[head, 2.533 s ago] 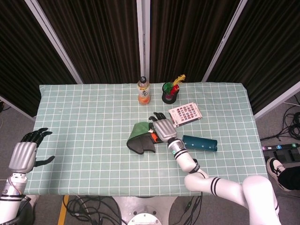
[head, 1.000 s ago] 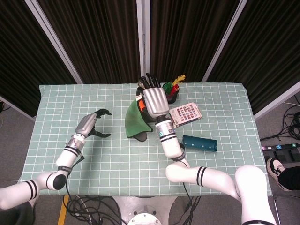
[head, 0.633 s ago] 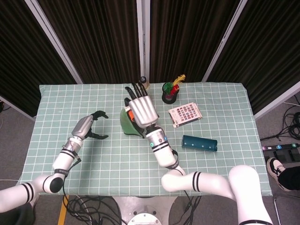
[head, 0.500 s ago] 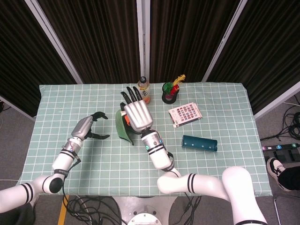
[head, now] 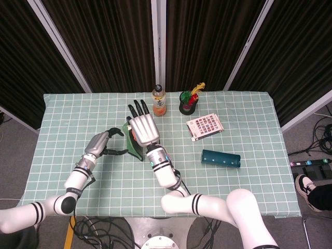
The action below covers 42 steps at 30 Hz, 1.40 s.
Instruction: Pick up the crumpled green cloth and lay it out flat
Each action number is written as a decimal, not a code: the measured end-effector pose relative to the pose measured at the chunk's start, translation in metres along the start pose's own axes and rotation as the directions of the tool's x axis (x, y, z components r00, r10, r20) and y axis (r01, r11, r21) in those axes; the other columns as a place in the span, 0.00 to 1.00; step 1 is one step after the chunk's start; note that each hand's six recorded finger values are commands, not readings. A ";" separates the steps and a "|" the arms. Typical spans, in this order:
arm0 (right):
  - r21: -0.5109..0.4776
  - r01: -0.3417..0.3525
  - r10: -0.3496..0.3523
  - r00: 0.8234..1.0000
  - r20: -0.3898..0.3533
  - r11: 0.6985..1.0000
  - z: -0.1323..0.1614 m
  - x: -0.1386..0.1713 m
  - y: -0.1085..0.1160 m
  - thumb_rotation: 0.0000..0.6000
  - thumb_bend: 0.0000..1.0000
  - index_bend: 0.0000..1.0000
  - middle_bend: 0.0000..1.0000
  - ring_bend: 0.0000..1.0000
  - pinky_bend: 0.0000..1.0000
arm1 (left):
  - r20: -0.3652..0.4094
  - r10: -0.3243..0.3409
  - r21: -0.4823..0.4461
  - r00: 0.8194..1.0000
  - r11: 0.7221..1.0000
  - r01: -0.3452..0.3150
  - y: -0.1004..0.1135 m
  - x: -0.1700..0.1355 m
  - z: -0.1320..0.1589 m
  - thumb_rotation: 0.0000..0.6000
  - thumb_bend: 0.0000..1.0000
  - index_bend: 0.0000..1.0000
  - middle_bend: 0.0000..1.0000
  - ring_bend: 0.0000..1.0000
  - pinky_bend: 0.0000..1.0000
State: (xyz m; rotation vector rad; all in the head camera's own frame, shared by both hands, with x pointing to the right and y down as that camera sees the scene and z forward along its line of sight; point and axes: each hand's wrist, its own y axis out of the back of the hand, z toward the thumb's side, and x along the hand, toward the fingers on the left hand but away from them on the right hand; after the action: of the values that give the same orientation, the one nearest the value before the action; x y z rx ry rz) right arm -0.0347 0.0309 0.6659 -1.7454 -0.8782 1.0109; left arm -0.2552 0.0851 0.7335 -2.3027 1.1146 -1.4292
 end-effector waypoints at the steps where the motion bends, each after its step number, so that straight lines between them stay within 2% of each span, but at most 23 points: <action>1: 0.000 -0.003 0.003 1.000 0.001 1.000 0.001 0.000 -0.002 1.00 0.44 0.60 0.13 0.00 0.00 | -0.002 -0.001 0.005 1.000 1.000 0.001 -0.002 0.001 0.001 0.53 0.00 0.37 0.28 0.22 0.27; 10: -0.006 -0.013 0.013 1.000 -0.001 1.000 0.011 0.000 -0.011 1.00 0.44 0.59 0.13 0.00 0.00 | -0.024 -0.011 0.025 1.000 1.000 0.012 -0.016 0.010 0.010 0.37 0.00 0.36 0.28 0.22 0.27; 24: -0.021 0.021 -0.021 1.000 -0.012 1.000 0.011 0.004 -0.001 1.00 0.43 0.59 0.13 0.00 0.00 | -0.072 0.017 0.065 0.997 0.998 -0.012 -0.028 0.027 0.016 0.35 0.00 0.36 0.28 0.22 0.28; 30: -0.041 0.030 -0.030 1.000 -0.009 0.999 0.005 0.007 0.007 1.00 0.43 0.59 0.13 0.00 0.00 | -0.091 0.027 0.070 0.995 0.997 -0.020 -0.032 0.031 0.014 0.51 0.01 0.39 0.28 0.22 0.28; 38: -0.070 0.046 -0.046 0.999 0.001 0.997 -0.013 0.013 0.022 1.00 0.43 0.59 0.12 0.00 0.00 | -0.102 0.032 0.057 0.994 0.998 -0.026 -0.038 0.034 0.012 0.72 0.10 0.46 0.28 0.22 0.28; 42: -0.079 0.056 -0.055 0.998 0.009 0.995 -0.024 0.017 0.031 1.00 0.43 0.59 0.12 0.00 0.00 | -0.097 0.039 0.046 0.995 0.998 -0.034 -0.038 0.034 0.013 0.78 0.14 0.52 0.31 0.22 0.28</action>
State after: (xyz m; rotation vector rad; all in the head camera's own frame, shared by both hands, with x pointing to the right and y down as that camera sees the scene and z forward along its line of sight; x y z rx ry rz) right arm -0.0022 0.0265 0.6388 -1.7746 -0.9773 0.9576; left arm -0.2174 0.0857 0.7701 -2.1920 1.1331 -1.5525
